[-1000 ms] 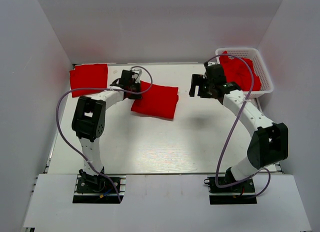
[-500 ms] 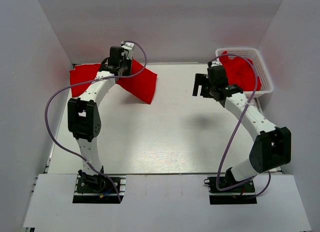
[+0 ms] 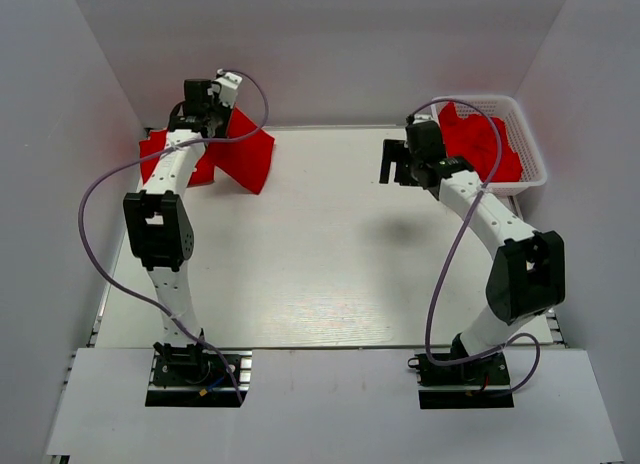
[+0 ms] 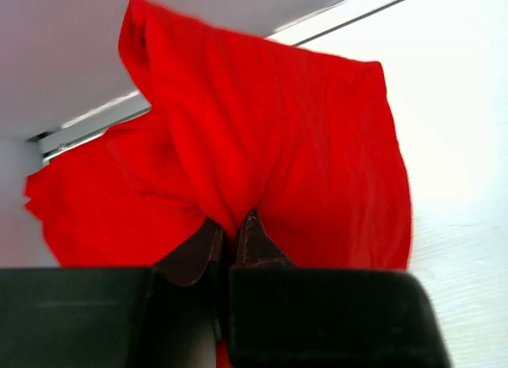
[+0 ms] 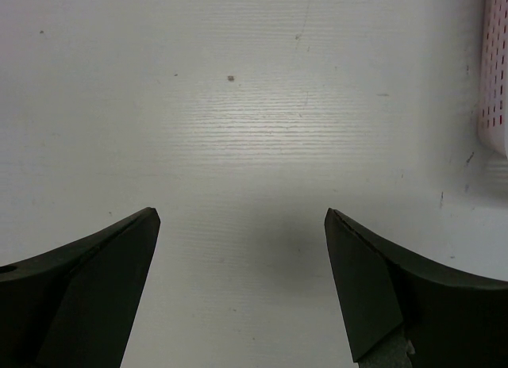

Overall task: Fold and stack the t-shirts
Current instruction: Put the neatly folded tshirt into the corner of the board with the left arm

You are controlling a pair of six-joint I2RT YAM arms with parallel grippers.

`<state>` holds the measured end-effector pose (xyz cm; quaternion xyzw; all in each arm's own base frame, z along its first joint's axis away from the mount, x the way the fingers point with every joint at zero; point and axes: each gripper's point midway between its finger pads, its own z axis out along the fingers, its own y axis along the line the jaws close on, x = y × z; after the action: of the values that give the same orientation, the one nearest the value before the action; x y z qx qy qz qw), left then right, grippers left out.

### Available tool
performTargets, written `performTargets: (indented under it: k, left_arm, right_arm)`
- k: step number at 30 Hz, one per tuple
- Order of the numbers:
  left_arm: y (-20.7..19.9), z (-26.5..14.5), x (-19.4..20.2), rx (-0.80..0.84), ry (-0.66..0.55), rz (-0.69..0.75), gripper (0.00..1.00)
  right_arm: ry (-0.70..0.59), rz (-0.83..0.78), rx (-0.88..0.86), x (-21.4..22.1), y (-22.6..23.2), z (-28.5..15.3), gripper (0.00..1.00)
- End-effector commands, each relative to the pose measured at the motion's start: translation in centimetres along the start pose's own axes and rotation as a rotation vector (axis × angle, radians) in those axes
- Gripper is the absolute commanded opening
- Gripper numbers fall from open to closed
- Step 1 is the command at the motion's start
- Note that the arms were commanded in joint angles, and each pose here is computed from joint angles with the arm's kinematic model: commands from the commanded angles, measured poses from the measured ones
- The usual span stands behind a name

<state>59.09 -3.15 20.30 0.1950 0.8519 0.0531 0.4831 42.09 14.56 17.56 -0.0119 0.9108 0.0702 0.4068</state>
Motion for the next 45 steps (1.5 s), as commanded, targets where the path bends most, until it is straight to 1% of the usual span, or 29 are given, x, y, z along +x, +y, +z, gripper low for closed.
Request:
performTargets:
  k: [1, 4, 6, 7, 9, 13, 14, 15, 16, 18, 19, 21, 22, 24, 25, 26, 27, 28, 29, 30, 32, 33, 35, 36, 38, 39, 41, 43, 45]
  left_arm:
    - [4.4, -2.4, -3.4, -0.065, -0.087, 0.049, 0.00]
    - [6.0, -2.6, -2.7, -0.089, -0.078, 0.035, 0.00]
    - [7.5, -3.2, -3.1, -0.110, -0.095, 0.026, 0.00]
    - [7.4, -3.1, -3.2, -0.102, -0.099, 0.026, 0.00]
    - [9.0, -3.4, -2.4, -0.127, -0.089, 0.012, 0.00]
    - [10.8, -3.3, -2.2, -0.161, -0.107, -0.008, 0.00]
    - [11.3, -3.0, -1.5, -0.167, -0.095, -0.015, 0.00]
    - [12.4, -3.2, -1.7, -0.199, -0.110, -0.029, 0.00]
    - [12.3, -2.8, -1.3, -0.195, -0.101, -0.030, 0.00]
    - [14.2, -3.2, -1.0, -0.242, -0.112, -0.049, 0.00]
    - [14.4, -2.8, -0.8, -0.252, -0.112, -0.060, 0.00]
    - [16.3, -3.3, -0.4, -0.298, -0.119, -0.093, 0.00]
    - [16.3, -2.8, -0.1, -0.297, -0.119, -0.102, 0.00]
    - [17.3, -2.2, 1.8, -0.320, -0.104, -0.150, 0.00]
    - [17.5, -2.2, 1.3, -0.328, -0.123, -0.147, 0.00]
    - [18.5, -1.9, 2.6, -0.362, -0.110, -0.195, 0.00]
    - [19.5, -1.8, 3.2, -0.398, -0.114, -0.219, 0.00]
    - [19.8, -1.5, 3.5, -0.414, -0.113, -0.229, 0.00]
    - [20.7, -1.6, 4.6, -0.457, -0.093, -0.265, 0.00]
    - [21.3, -1.2, 5.1, -0.470, -0.104, -0.267, 0.00]
    - [21.7, -0.8, 5.7, -0.504, -0.107, -0.297, 0.00]
    - [21.8, -0.1, 6.7, -0.490, -0.093, -0.302, 0.00]
    - [21.3, 0.5, 6.7, -0.461, -0.107, -0.318, 0.00]
    - [21.6, 0.8, 7.7, -0.464, -0.092, -0.324, 0.00]
    - [21.7, 1.2, 8.1, -0.474, -0.085, -0.326, 0.00]
    - [22.4, 0.9, 9.1, -0.498, -0.067, -0.334, 0.00]
    - [22.3, 1.7, 9.9, -0.504, -0.058, -0.346, 0.00]
    - [23.2, 1.5, 11.1, -0.551, -0.030, -0.355, 0.00]
    - [22.9, 1.8, 12.2, -0.554, 0.001, -0.368, 0.00]
  right_arm:
    - [-0.049, -0.016, -0.026, -2.8, 0.8, -0.1, 0.90]
    - [-0.041, -0.020, -0.037, -3.1, 1.2, 0.3, 0.90]
    - [-0.035, -0.022, -0.044, -3.4, 1.5, 0.7, 0.90]
    - [-0.036, -0.022, -0.051, -3.7, 1.7, 0.7, 0.90]
    - [-0.030, -0.025, -0.051, -3.7, 1.8, 1.3, 0.90]
    - [-0.014, -0.030, -0.075, -3.9, 2.5, 2.0, 0.90]
    - [-0.006, -0.028, -0.075, -3.7, 2.4, 2.2, 0.90]
    - [-0.007, -0.027, -0.083, -4.1, 2.7, 2.4, 0.90]
    - [-0.009, -0.025, -0.069, -4.2, 2.5, 2.5, 0.90]
    - [-0.003, -0.029, -0.091, -4.5, 3.1, 2.8, 0.90]
    - [0.008, -0.032, -0.092, -4.2, 3.3, 2.9, 0.90]
    - [0.009, -0.027, -0.096, -4.4, 3.4, 3.3, 0.90]
    - [0.012, -0.028, -0.099, -4.4, 3.5, 3.4, 0.90]
    - [0.016, -0.022, -0.119, -4.6, 3.9, 3.6, 0.90]
    - [0.020, -0.022, -0.118, -4.5, 3.9, 3.9, 0.90]
    - [0.030, -0.020, -0.120, -4.2, 4.0, 4.0, 0.90]
    - [0.031, -0.019, -0.123, -4.3, 4.1, 4.3, 0.90]
    - [0.039, -0.018, -0.127, -4.1, 4.2, 4.4, 0.90]
    - [0.046, -0.015, -0.130, -4.1, 4.3, 4.5, 0.90]
    - [0.048, -0.019, -0.145, -4.2, 4.6, 4.7, 0.90]
    - [0.063, -0.017, -0.156, -3.9, 5.0, 4.9, 0.90]
    - [0.056, -0.017, -0.161, -4.3, 5.1, 4.9, 0.90]
    - [0.068, -0.015, -0.158, -4.4, 5.1, 5.1, 0.90]
    - [0.068, -0.015, -0.156, -4.5, 5.1, 5.2, 0.90]
    - [0.065, -0.011, -0.162, -4.5, 5.3, 5.2, 0.90]
    - [0.071, -0.011, -0.161, -4.4, 5.3, 5.3, 0.90]
    - [0.080, -0.005, -0.167, -4.1, 5.4, 5.4, 0.90]
    - [0.082, -0.004, -0.170, -4.1, 5.5, 5.5, 0.90]
    - [0.084, -0.002, -0.175, -4.1, 5.7, 5.5, 0.90]
